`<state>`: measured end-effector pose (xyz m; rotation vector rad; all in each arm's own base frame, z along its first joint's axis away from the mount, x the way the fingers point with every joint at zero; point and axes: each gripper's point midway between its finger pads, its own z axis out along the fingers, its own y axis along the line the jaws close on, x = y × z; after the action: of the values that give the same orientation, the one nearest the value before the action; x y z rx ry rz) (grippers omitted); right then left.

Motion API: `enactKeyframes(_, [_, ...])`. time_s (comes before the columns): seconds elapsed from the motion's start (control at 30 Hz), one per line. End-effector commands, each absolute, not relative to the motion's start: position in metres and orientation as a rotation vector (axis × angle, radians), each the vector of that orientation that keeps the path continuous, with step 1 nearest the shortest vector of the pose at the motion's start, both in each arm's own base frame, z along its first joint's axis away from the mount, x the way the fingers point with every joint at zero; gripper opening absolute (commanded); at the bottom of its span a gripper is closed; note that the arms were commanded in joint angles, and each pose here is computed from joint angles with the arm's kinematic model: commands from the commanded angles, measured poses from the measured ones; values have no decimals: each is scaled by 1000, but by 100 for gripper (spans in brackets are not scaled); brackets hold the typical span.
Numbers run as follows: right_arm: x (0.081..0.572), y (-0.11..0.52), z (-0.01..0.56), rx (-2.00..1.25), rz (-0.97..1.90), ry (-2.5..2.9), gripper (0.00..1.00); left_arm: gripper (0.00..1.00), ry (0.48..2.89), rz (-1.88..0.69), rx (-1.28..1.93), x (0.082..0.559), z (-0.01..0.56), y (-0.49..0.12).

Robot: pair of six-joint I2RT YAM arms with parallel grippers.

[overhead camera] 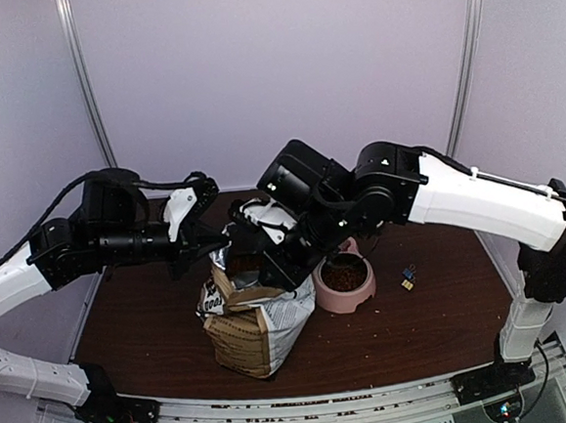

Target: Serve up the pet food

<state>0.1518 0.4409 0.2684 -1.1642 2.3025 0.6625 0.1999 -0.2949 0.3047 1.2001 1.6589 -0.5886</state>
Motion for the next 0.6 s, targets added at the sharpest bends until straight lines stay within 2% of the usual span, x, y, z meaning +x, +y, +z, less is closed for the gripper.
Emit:
enactKeyframes(0.0, [118, 455, 249, -1225, 817, 2527, 0, 0, 1513, -651, 1147, 193, 341, -307])
enactKeyframes(0.17, [129, 450, 179, -1106, 722, 2781, 0, 0, 1509, -661, 1159, 187, 339, -309])
enactKeyframes(0.37, [177, 408, 121, -897, 352, 2876, 0, 0, 1507, -660, 1157, 186, 340, -308])
enactKeyframes(0.47, [213, 382, 114, -785, 111, 2800, 0, 0, 1511, -654, 1155, 186, 339, -307])
enactKeyframes(0.57, [244, 367, 131, -659, -6, 2676, 0, 0, 1511, -645, 1151, 187, 339, -306])
